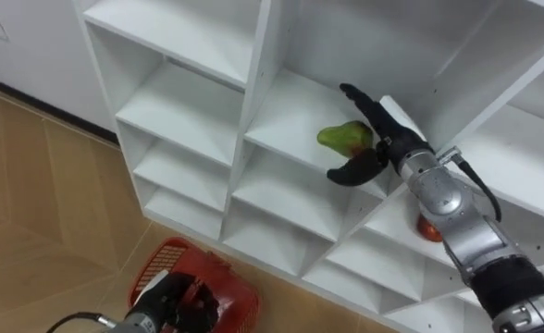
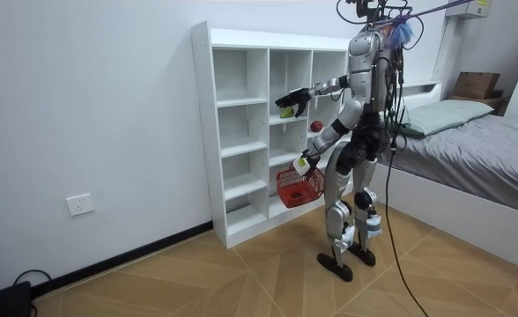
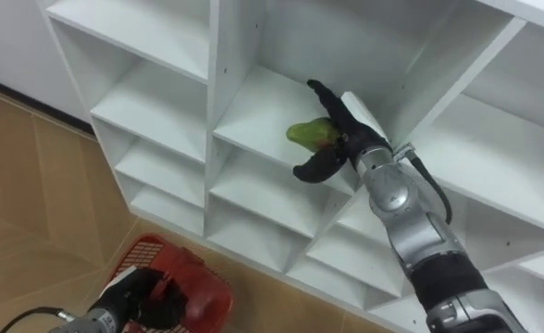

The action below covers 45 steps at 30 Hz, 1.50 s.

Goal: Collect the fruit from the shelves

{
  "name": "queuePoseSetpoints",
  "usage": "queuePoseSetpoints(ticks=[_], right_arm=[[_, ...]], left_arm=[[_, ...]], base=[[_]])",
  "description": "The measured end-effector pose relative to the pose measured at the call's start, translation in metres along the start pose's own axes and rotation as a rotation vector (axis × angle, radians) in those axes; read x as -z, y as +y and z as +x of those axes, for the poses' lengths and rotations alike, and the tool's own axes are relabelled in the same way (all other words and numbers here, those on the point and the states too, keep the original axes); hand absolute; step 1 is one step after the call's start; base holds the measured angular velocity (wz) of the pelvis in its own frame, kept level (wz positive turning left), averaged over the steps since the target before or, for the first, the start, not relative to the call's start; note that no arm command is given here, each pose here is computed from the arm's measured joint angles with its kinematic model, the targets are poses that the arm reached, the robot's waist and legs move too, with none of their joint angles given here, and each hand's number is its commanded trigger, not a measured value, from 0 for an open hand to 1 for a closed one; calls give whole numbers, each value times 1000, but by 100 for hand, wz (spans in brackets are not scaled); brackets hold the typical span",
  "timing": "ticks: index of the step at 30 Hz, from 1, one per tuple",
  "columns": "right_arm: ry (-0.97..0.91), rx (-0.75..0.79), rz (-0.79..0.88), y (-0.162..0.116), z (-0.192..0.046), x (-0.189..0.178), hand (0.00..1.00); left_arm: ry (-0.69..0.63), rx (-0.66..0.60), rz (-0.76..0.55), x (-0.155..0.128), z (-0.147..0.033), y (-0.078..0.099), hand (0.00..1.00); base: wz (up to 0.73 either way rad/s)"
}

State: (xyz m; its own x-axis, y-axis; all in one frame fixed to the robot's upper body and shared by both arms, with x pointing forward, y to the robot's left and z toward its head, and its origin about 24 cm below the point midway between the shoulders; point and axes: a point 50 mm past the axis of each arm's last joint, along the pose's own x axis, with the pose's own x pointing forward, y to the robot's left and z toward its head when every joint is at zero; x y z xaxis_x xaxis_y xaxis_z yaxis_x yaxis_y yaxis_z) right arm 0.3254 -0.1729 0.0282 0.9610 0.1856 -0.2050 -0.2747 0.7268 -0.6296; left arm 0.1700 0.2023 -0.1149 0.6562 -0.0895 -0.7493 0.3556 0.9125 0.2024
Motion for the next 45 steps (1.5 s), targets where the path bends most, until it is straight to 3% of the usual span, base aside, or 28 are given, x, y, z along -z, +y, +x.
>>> queuePoseSetpoints(ticks=[8, 40, 42, 43, 44, 45], right_arm=[[30, 7, -105, -4, 3, 5, 0], [-7, 65, -206, -23, 11, -4, 0], [-6, 66, -206, -23, 11, -4, 16], [-4, 69, -206, -23, 11, -3, 63], [-1, 71, -205, -23, 11, -2, 79], [5, 71, -205, -23, 11, -1, 89]], left_arm=[[-10, 3, 2, -3, 1, 0, 100], [-41, 10, 27, -15, 5, 0, 100], [-42, 11, 28, -15, 5, 0, 100], [-41, 14, 31, -15, 5, -1, 100], [-41, 19, 36, -15, 5, -2, 100], [-40, 24, 40, -15, 5, -3, 100]], base=[[0], [1], [0], [0], [0], [0]])
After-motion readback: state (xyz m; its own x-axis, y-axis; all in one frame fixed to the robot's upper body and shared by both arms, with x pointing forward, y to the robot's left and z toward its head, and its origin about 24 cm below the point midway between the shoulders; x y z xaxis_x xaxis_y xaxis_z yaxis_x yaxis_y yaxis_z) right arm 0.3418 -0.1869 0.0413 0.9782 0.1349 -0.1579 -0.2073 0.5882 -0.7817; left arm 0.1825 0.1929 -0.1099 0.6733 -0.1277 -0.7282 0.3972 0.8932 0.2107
